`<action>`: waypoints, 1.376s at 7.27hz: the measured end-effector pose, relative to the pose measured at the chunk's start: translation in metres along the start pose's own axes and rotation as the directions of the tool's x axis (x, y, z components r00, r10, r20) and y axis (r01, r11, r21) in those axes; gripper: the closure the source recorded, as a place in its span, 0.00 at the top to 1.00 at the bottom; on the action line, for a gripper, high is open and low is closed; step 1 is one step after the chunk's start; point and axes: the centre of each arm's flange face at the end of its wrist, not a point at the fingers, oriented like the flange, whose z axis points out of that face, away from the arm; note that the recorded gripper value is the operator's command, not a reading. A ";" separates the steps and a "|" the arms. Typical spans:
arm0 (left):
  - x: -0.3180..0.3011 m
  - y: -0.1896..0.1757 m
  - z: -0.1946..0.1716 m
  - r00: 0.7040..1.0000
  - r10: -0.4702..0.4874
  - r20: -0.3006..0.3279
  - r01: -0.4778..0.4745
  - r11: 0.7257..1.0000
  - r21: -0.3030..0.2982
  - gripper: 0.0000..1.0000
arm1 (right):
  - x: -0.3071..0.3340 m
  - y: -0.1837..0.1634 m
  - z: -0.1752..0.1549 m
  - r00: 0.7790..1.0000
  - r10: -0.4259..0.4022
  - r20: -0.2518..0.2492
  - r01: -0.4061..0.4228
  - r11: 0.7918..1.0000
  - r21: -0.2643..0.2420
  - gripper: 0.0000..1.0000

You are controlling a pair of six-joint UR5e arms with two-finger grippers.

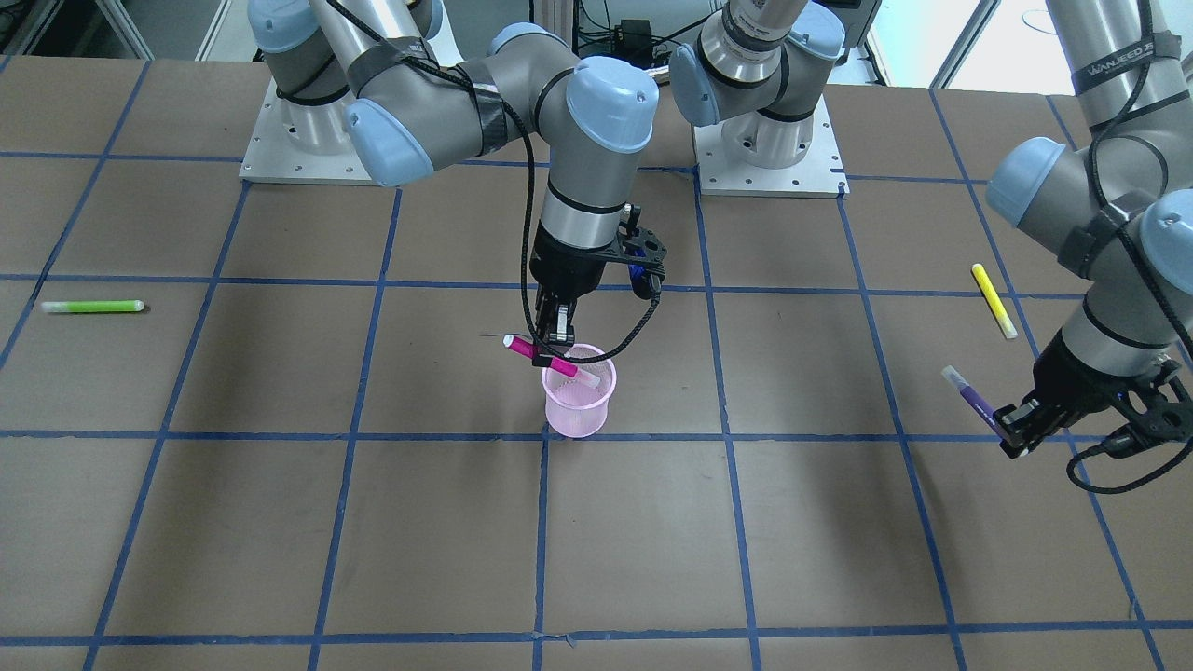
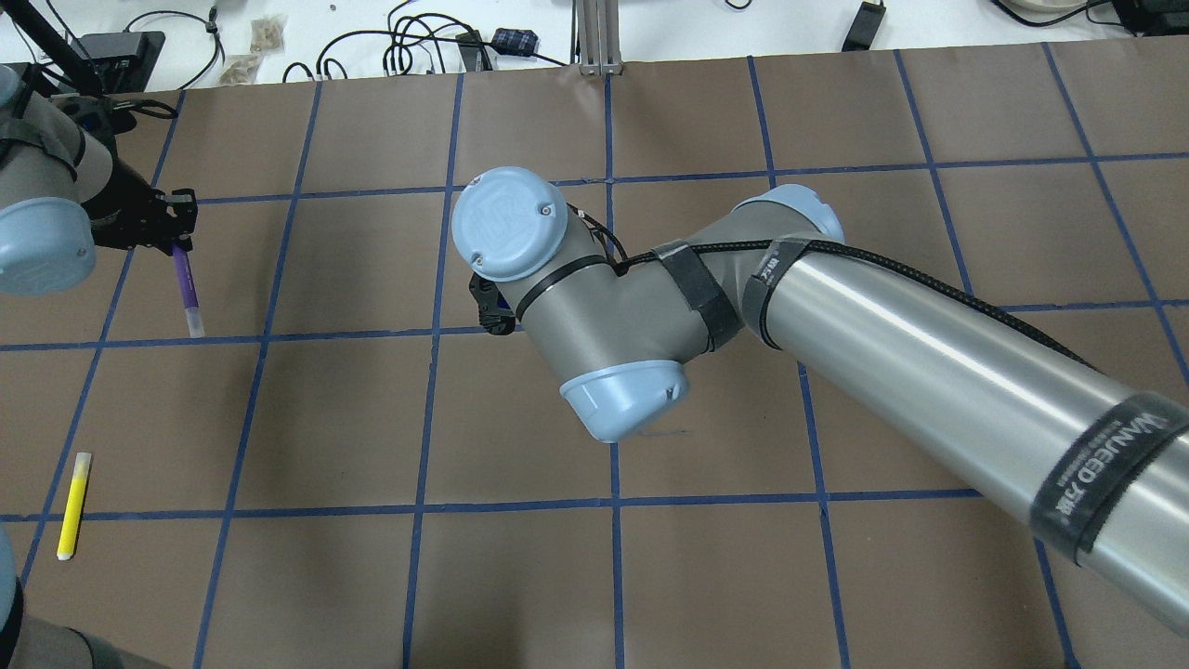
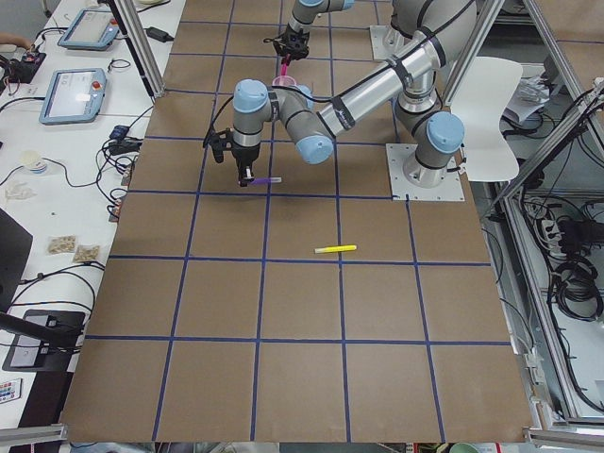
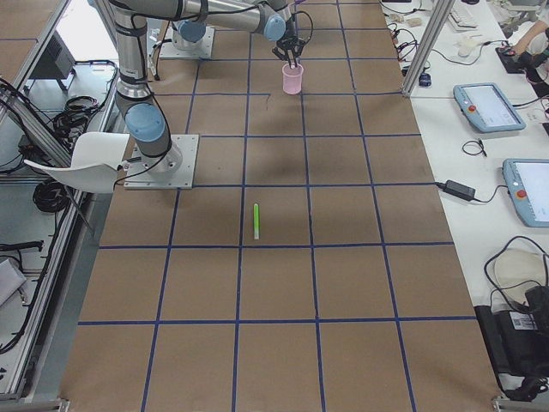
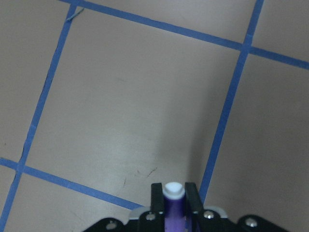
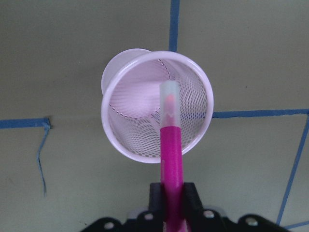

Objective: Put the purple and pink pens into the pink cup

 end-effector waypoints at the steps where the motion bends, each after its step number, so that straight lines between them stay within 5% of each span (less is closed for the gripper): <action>1: 0.000 0.001 0.002 1.000 0.001 -0.001 -0.001 1.000 -0.005 0.00 | 0.000 -0.003 0.005 1.000 -0.014 0.008 0.014 1.000 -0.001 0.82; 2: 0.001 0.002 0.002 1.000 0.002 -0.002 -0.002 1.000 -0.006 0.00 | 0.000 -0.006 0.009 1.000 -0.019 0.013 0.019 1.000 0.001 1.00; 6: 0.027 -0.003 -0.015 0.999 0.030 -0.018 -0.029 0.999 0.039 0.00 | 0.018 0.010 -0.011 1.000 0.026 -0.011 -0.025 0.999 0.039 1.00; 8: 0.093 -0.003 -0.043 0.998 0.049 -0.048 -0.044 0.995 0.091 0.00 | 0.062 0.061 -0.053 0.989 0.137 -0.055 -0.131 0.986 0.103 1.00; 10: 0.178 0.018 -0.073 0.994 0.046 -0.095 -0.032 0.989 0.147 0.00 | 0.106 0.144 -0.093 0.962 0.270 -0.037 -0.262 0.954 0.146 1.00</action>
